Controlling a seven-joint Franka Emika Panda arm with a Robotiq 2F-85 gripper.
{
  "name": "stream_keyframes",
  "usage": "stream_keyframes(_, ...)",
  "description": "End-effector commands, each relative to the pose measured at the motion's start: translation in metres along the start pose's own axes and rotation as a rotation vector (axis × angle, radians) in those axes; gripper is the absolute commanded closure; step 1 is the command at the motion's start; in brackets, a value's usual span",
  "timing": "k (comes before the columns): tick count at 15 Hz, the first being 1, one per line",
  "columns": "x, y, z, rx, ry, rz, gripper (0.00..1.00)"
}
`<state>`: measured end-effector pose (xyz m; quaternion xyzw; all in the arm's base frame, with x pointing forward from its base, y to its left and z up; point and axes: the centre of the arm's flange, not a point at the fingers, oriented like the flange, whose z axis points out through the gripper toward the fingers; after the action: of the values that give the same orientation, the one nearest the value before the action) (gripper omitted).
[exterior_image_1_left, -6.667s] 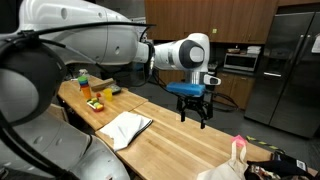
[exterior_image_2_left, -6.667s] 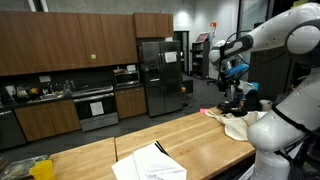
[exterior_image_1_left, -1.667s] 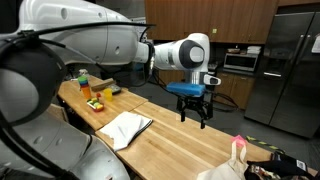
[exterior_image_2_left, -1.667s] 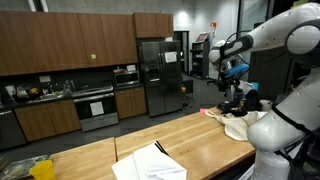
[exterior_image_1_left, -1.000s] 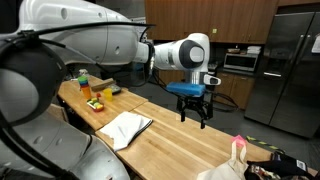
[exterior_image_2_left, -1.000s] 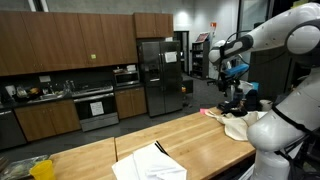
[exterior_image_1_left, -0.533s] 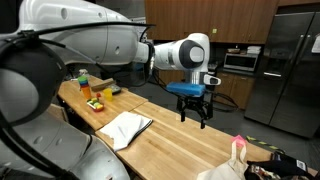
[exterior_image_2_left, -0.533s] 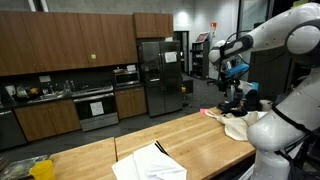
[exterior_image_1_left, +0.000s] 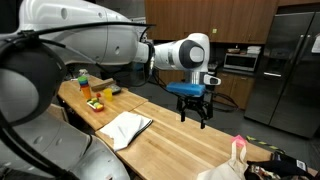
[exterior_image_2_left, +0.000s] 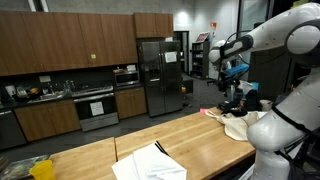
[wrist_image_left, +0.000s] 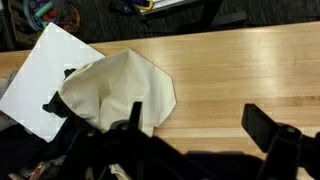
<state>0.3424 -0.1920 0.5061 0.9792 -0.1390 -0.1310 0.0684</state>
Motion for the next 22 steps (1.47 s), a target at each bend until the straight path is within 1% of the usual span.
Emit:
stream_keyframes(1, 0.0, 0.0, 0.0, 0.0, 0.0, 0.0, 0.0)
stream_keyframes(5, 0.0, 0.0, 0.0, 0.0, 0.0, 0.0, 0.0)
stream_keyframes(6, 0.005, -0.004, 0.001, 0.001, -0.01, 0.001, 0.0)
stream_keyframes(7, 0.013, -0.014, -0.001, 0.018, -0.023, -0.031, 0.0)
stream_keyframes(8, 0.022, -0.025, -0.004, 0.046, -0.035, -0.086, 0.0)
stream_keyframes(9, 0.032, -0.042, -0.01, 0.07, -0.045, -0.166, 0.0)
stream_keyframes(11, 0.055, -0.086, -0.024, 0.074, -0.038, -0.28, 0.0)
stream_keyframes(14, 0.091, -0.164, -0.043, 0.091, -0.055, -0.447, 0.0)
stream_keyframes(15, 0.055, -0.137, -0.023, 0.086, -0.015, -0.362, 0.0)
stream_keyframes(16, 0.064, -0.16, -0.026, 0.083, -0.022, -0.402, 0.0)
stream_keyframes(17, 0.071, -0.174, -0.027, 0.077, -0.031, -0.426, 0.0)
stream_keyframes(18, 0.077, -0.181, -0.026, 0.072, -0.04, -0.439, 0.0)
stream_keyframes(20, 0.082, -0.181, -0.024, 0.072, -0.05, -0.446, 0.0)
stream_keyframes(22, 0.084, -0.172, -0.025, 0.079, -0.051, -0.443, 0.0)
